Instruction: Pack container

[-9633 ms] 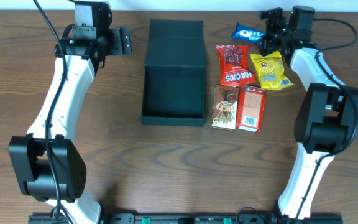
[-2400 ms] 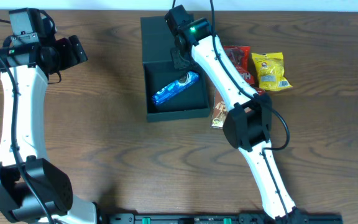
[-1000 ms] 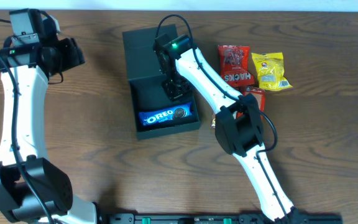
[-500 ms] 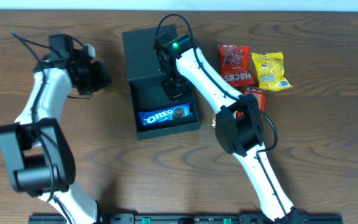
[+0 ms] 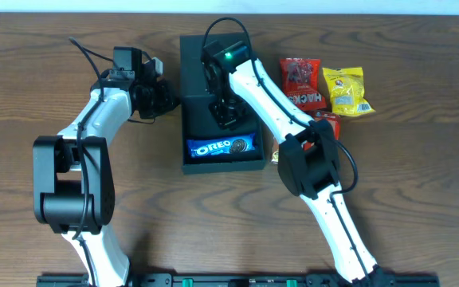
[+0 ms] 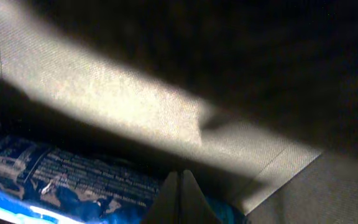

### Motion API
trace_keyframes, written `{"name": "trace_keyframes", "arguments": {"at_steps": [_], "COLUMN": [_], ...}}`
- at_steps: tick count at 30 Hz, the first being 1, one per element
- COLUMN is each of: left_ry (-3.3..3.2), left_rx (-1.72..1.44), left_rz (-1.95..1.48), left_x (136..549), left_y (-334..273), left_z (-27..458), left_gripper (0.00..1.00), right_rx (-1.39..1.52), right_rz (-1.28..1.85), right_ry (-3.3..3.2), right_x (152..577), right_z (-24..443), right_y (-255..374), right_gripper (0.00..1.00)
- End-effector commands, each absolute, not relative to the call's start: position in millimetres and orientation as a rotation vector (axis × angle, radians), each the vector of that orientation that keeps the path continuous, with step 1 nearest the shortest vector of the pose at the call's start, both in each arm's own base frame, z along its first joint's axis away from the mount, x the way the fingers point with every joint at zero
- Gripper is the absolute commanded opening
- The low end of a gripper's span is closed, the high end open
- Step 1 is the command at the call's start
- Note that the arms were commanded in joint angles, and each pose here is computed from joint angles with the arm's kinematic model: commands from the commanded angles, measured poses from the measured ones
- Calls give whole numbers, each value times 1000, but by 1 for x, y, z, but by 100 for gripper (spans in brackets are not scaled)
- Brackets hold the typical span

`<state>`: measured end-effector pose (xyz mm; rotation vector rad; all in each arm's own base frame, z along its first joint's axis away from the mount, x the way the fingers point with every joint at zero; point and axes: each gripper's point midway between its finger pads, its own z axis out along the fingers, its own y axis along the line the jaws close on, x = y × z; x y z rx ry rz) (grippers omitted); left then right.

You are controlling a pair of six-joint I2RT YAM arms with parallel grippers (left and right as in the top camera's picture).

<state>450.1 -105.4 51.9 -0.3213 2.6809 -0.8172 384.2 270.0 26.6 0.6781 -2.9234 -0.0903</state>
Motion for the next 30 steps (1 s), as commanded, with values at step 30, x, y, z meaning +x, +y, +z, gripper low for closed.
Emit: {"name": "trace_keyframes", "arguments": {"at_steps": [30], "left_ry": [2663], "left_rx": [-339], "left_rz": [-847], "left_x": [455], "left_y": [-112], "left_z": [53], "left_gripper": [6], "right_rx": [764], "right_rz": [-172], "right_ry": [-3031], "right_x": [389], "right_z": [107], "right_y": [277], "right_gripper": [2]}}
